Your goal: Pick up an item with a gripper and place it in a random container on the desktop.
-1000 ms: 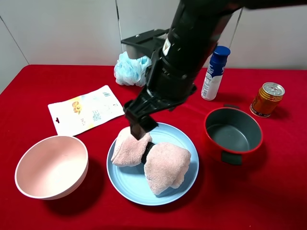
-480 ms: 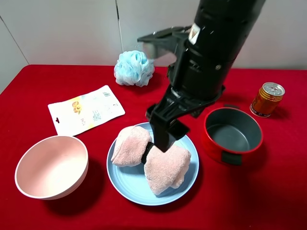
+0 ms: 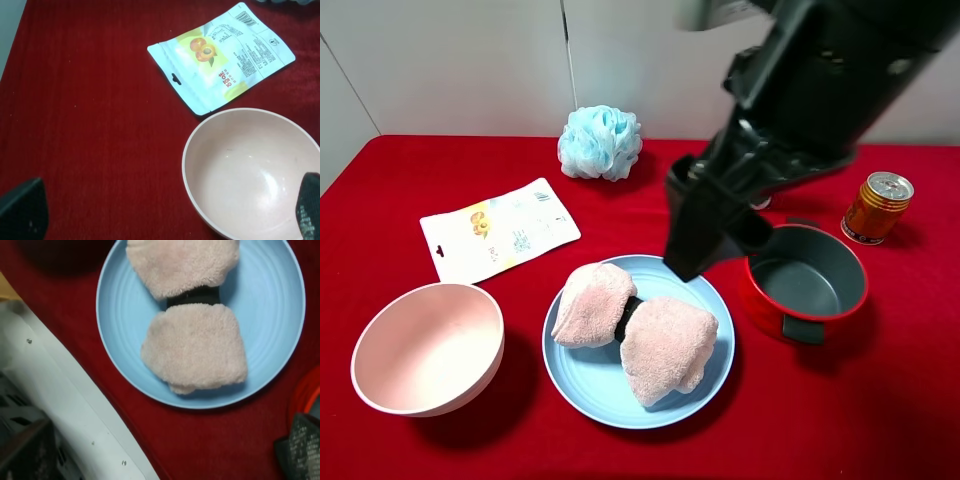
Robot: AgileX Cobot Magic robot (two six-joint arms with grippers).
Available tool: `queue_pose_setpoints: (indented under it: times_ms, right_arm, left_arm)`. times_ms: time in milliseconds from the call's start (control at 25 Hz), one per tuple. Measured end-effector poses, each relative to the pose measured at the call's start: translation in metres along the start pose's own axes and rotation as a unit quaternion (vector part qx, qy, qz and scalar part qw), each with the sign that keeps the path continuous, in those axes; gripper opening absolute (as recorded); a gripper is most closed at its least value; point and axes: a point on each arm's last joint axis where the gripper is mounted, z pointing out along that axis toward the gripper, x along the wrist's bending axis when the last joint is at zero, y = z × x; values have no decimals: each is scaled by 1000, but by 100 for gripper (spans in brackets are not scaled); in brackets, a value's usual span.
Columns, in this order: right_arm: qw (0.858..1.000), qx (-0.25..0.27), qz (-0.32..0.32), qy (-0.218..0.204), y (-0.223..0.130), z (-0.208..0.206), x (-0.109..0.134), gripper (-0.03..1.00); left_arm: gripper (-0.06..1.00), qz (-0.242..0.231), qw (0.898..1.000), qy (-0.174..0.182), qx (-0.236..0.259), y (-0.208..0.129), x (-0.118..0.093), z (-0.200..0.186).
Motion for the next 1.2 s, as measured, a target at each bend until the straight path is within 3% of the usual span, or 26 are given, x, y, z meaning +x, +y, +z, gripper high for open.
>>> queue_pose_setpoints:
  times_ms: [440,680,880,1040,1200]
  right_arm:
    - [1000,15,3,-6,-85,-3,3,69]
    - [1000,-22,9,-10,-121,-16,6,69]
    - [994,-75,78,-33,-144,-24,-7,69]
    - [974,-131,166,-80,-168,-34,-22,69]
    - [938,-200,242,-145,-197,-46,-24,69]
  left_arm:
    - [99,0,1000,0,0,0,0,0]
    - [99,0,1000,0,0,0,0,0]
    - [99,0,1000,0,0,0,0,0]
    - [99,0,1000,0,0,0,0,0]
    - [99,0,1000,0,0,0,0,0]
